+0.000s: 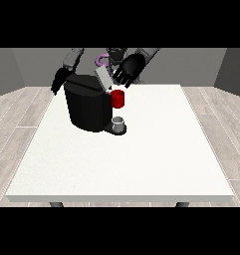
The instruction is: Insert the coffee pod into the coffee machine and close the lid
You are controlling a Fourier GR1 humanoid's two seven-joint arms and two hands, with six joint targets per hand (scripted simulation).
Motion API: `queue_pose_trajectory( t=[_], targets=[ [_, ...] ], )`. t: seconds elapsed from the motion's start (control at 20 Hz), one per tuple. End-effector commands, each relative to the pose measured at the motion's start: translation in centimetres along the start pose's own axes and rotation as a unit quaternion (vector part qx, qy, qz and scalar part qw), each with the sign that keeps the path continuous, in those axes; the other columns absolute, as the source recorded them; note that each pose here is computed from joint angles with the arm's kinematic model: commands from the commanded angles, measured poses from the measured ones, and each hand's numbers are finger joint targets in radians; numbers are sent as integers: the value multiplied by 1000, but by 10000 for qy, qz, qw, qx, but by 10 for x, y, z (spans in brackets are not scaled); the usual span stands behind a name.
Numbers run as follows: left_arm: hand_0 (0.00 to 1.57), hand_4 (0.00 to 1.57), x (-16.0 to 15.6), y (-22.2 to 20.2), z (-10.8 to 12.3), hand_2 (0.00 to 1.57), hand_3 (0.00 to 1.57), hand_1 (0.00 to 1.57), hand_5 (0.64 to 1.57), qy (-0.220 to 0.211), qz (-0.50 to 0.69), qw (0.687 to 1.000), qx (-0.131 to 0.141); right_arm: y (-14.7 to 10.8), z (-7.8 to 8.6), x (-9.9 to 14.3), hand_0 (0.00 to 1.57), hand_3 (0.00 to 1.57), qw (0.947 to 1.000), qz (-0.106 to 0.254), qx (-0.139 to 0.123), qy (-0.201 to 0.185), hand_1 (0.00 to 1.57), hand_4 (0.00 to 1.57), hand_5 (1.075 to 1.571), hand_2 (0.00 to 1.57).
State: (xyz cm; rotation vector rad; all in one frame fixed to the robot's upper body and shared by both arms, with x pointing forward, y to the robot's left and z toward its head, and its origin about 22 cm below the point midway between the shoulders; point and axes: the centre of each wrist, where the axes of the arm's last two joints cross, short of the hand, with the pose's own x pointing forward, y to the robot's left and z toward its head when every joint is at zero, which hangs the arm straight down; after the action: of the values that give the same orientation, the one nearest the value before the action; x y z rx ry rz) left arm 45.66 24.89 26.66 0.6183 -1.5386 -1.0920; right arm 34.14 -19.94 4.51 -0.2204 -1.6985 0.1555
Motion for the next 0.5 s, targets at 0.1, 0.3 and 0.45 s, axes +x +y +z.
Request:
queue_pose_trajectory(
  t=[0.1, 0.3, 0.45],
  targets=[
    [1175, 464, 5, 0, -4, 1242, 1216, 1175, 1571, -28, -99, 9999, 89, 1, -6, 11, 0, 0, 9998, 10, -25, -172, 0, 118, 1571, 0],
    [1260, 433, -2, 9, -2, 1292, 1229, 1260, 1571, 113, 51, 9999, 53, 4, -2, 12, 0, 0, 10000, 78, -45, 9, 0, 0, 1571, 0],
    [1243, 423, 6, 15, -3, 1284, 1230, 1243, 1571, -2, -99, 9998, 164, 1, -12, 22, 0, 0, 9997, 46, -153, -195, 0, 186, 1571, 0]
  ],
)
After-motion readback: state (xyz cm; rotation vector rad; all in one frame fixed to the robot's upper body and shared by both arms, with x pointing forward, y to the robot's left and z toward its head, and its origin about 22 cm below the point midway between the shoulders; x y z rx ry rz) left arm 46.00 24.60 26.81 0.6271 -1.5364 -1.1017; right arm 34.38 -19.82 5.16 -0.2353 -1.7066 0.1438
